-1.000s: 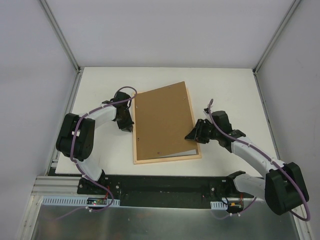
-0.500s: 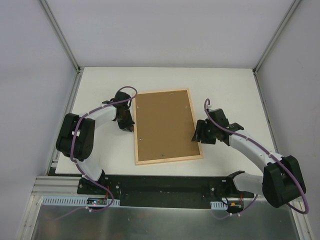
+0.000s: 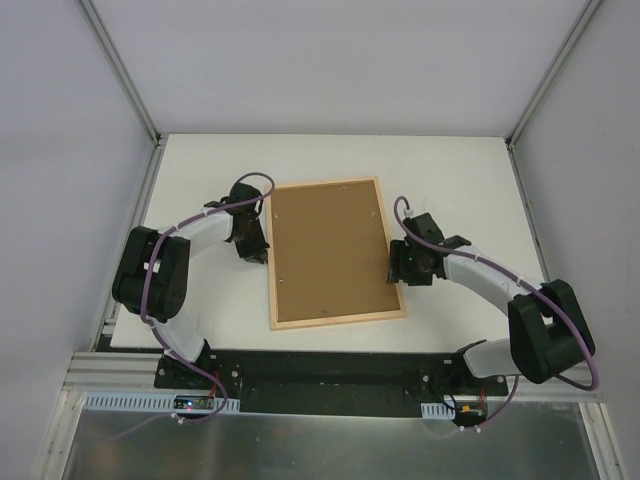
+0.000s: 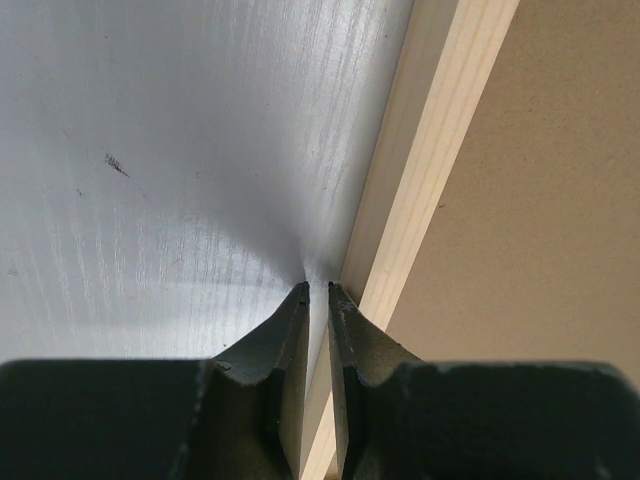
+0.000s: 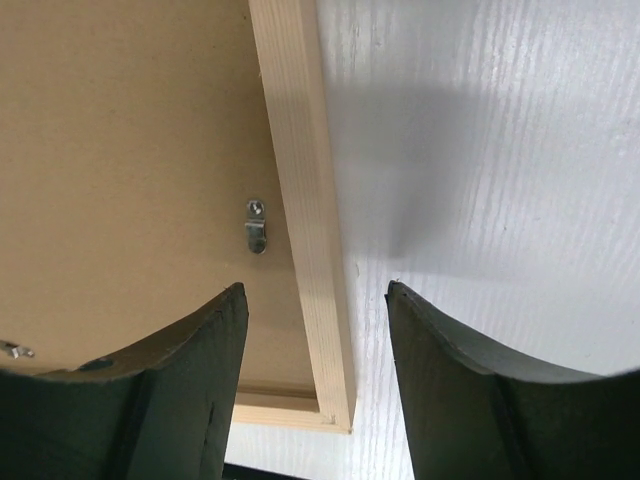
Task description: Put the photo into the frame
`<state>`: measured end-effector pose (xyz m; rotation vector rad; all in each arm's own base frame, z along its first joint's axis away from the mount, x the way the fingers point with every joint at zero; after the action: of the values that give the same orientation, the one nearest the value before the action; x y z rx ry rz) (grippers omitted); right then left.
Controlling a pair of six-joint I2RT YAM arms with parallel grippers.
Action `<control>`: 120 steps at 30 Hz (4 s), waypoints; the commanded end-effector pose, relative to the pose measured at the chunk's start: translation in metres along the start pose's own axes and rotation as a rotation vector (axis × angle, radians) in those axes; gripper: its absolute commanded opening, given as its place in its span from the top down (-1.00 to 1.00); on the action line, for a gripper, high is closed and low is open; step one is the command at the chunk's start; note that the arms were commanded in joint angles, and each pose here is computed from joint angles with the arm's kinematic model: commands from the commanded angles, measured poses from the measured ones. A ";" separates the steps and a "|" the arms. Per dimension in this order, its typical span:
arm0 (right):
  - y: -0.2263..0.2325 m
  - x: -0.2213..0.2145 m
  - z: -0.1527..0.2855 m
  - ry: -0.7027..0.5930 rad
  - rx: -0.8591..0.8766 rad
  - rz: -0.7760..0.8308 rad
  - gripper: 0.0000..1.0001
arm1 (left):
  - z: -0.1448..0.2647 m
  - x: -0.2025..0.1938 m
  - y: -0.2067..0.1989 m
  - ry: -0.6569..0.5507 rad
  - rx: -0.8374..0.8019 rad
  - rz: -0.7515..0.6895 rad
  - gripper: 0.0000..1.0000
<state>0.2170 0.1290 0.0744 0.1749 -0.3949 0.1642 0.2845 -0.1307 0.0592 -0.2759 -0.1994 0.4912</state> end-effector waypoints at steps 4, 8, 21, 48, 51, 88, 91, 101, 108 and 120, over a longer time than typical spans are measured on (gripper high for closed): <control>0.008 0.022 -0.012 -0.040 -0.042 0.052 -0.22 | 0.010 0.002 -0.012 -0.016 -0.046 -0.017 0.76; 0.012 0.024 -0.016 -0.047 -0.041 0.050 -0.23 | 0.011 0.002 -0.012 -0.019 -0.046 -0.020 0.76; 0.010 0.018 -0.028 -0.020 -0.093 0.056 0.17 | 0.010 0.002 -0.011 -0.017 -0.045 -0.017 0.76; 0.020 0.017 -0.034 -0.039 -0.063 0.162 0.21 | 0.009 0.000 -0.014 -0.015 -0.052 -0.028 0.72; 0.017 0.020 -0.039 -0.018 -0.088 0.179 0.24 | 0.008 0.001 -0.015 -0.017 -0.052 -0.028 0.72; 0.047 -0.055 -0.032 -0.060 -0.094 0.178 0.99 | 0.011 -0.001 -0.018 -0.050 -0.034 -0.091 0.64; 0.052 -0.066 -0.027 -0.059 -0.098 0.192 0.99 | 0.013 0.006 -0.020 -0.077 -0.015 -0.098 0.63; 0.046 -0.048 -0.008 -0.110 -0.138 0.251 0.14 | 0.016 0.022 -0.016 -0.133 0.067 -0.158 0.61; 0.045 -0.031 -0.003 -0.133 -0.110 0.291 -0.12 | 0.014 0.021 -0.013 -0.123 0.077 -0.165 0.61; 0.042 -0.017 -0.025 -0.129 -0.063 0.295 0.13 | 0.013 0.020 -0.015 -0.109 0.069 -0.172 0.64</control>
<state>0.1986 0.1725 0.0577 0.0760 -0.5706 0.3938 0.3012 -0.1257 0.0748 -0.1497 -0.3097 0.3734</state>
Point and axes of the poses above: each gripper's point midway between its finger pads, its own z axis back along the fingers, its own y axis along the line the jaws close on, x = y × z, the point moved 4 cm from there along z, back along the fingers, and after that the axes turned 10 degrees about z, right-handed, at the moved point
